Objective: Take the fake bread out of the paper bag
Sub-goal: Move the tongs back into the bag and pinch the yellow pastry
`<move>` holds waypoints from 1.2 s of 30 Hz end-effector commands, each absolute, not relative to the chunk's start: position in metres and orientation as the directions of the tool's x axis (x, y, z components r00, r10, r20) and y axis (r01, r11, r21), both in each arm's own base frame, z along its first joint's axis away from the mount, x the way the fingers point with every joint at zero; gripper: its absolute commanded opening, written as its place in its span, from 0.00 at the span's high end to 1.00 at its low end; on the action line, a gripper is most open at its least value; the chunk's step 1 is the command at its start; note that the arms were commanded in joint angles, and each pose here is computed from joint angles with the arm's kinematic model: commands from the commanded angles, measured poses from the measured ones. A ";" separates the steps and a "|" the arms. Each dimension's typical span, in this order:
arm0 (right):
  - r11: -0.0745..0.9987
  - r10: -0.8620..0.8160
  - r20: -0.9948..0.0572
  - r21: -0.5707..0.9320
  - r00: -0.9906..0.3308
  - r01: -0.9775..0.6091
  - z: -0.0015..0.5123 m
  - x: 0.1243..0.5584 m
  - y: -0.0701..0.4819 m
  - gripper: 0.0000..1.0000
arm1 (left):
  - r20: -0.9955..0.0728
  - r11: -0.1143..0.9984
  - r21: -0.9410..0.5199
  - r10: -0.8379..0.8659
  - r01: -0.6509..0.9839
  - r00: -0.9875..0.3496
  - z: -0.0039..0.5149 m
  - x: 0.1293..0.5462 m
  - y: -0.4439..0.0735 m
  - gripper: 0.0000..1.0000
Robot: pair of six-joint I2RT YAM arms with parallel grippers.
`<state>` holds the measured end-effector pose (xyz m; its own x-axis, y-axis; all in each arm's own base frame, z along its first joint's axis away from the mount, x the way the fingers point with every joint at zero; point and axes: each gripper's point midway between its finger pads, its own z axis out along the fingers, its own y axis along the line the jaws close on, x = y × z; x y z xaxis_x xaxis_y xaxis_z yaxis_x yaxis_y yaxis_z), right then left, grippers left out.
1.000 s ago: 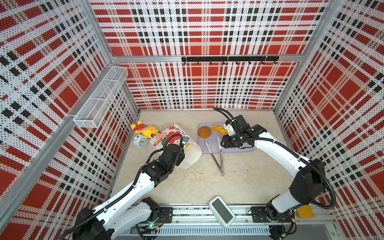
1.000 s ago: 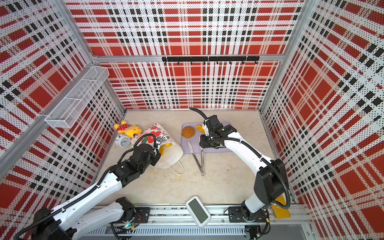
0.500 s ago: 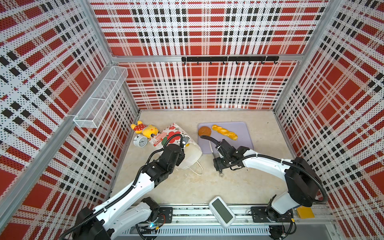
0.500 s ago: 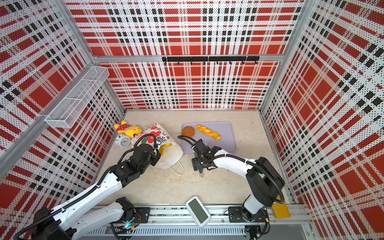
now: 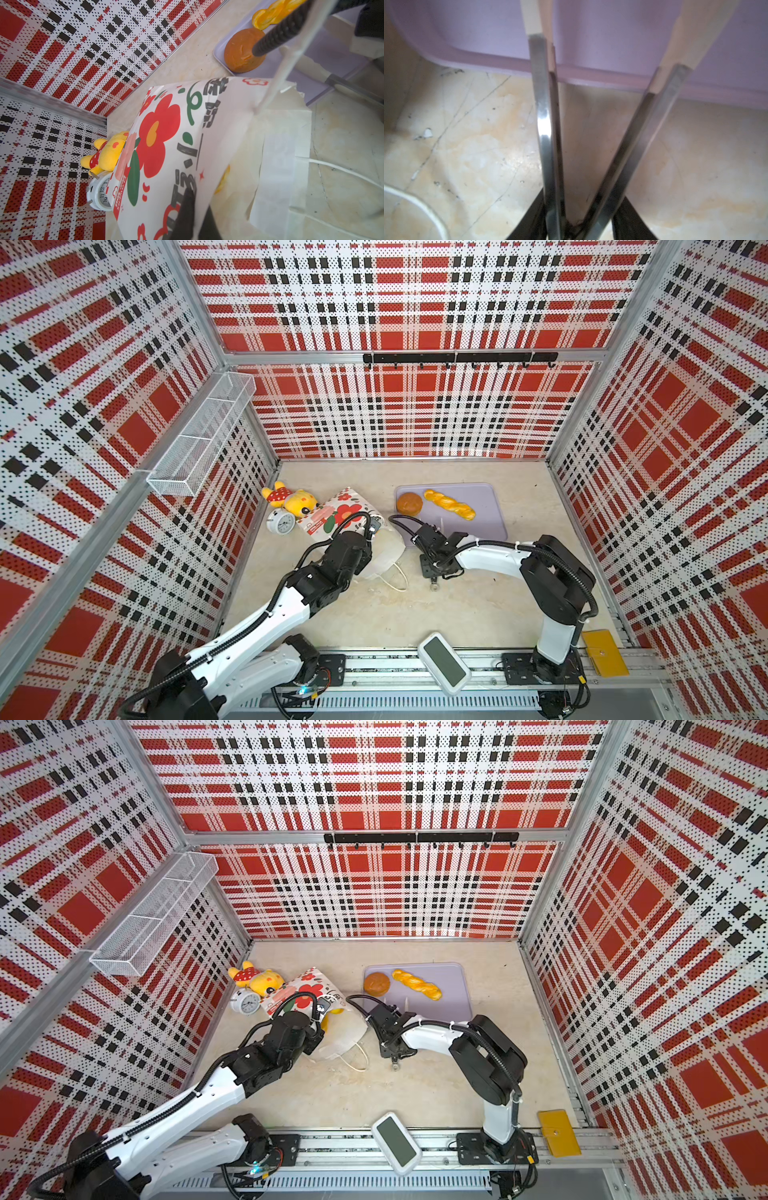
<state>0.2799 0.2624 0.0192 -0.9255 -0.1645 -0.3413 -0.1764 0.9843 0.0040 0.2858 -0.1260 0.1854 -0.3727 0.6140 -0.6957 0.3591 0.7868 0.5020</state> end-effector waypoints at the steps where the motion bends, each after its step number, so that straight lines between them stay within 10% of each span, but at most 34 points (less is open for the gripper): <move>1: 0.985 -0.170 -0.360 -0.042 -0.917 -0.166 0.034 0.275 0.245 0.62 | -0.690 0.784 0.516 0.620 0.346 -0.375 0.184 0.283 -0.123 1.00; 14: 0.949 -0.192 -0.523 0.117 -0.830 -0.293 0.140 0.251 0.234 0.67 | -0.695 0.787 0.514 0.615 0.341 -0.372 0.186 0.283 -0.123 1.00; 36: 0.565 -0.114 -0.326 0.756 -0.939 -0.331 0.203 0.144 0.331 0.59 | -0.699 0.788 0.509 0.614 0.347 -0.367 0.185 0.283 -0.125 1.00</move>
<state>0.1434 0.2959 0.1747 -0.9481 -0.1166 -0.2957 -0.2925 0.6841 0.6682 0.2847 -0.1258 0.1845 -0.3716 0.6224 -0.6889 0.3574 0.7807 0.5126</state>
